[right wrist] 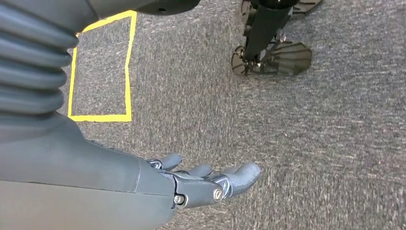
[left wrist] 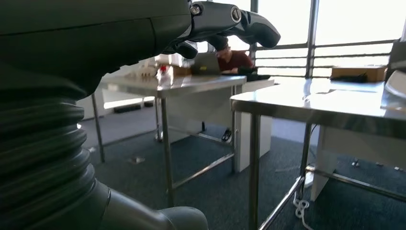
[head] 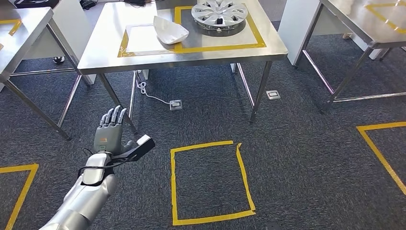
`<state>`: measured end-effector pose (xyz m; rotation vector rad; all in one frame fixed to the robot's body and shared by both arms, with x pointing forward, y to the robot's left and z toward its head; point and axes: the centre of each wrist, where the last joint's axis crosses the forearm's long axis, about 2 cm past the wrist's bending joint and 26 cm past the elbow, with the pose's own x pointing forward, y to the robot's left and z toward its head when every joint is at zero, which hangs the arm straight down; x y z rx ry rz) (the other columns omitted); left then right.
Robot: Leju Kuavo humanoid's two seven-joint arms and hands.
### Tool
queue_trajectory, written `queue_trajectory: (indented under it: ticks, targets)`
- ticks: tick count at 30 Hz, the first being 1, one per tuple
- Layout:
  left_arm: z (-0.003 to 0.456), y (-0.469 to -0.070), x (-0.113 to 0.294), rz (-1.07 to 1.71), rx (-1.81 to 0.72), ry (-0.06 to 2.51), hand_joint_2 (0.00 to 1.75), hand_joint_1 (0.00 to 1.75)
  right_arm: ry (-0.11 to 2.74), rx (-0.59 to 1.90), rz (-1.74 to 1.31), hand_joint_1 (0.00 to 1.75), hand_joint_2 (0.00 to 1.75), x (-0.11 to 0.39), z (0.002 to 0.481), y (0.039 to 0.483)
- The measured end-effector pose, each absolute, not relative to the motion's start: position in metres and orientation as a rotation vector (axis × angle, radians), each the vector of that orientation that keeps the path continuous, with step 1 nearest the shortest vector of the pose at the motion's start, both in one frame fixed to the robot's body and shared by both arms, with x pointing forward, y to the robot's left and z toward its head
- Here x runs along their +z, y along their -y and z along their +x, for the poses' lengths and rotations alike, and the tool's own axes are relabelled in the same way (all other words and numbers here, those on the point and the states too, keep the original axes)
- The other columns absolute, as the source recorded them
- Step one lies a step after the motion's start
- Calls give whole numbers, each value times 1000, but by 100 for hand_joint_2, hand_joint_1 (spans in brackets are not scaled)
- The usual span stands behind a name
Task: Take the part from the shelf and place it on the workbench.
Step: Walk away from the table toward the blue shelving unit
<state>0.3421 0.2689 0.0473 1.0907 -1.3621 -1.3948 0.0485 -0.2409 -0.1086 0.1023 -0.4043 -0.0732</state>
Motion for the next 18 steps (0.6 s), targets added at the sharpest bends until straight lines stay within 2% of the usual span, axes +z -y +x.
queue_trajectory:
  ticks: [7, 11, 18]
  targets:
    - [303, -275, 11, 914, -1225, 1216, 175, 0, 379, -94, 69, 0, 175, -110, 42, 251]
    - [282, -278, -7, 819, -1139, 1131, 0, 0, 366, -97, 50, 0, 0, -111, 38, 257]
    - [243, -283, -33, 661, -989, 985, 0, 0, 346, -90, 22, 0, 0, -112, 32, 267]
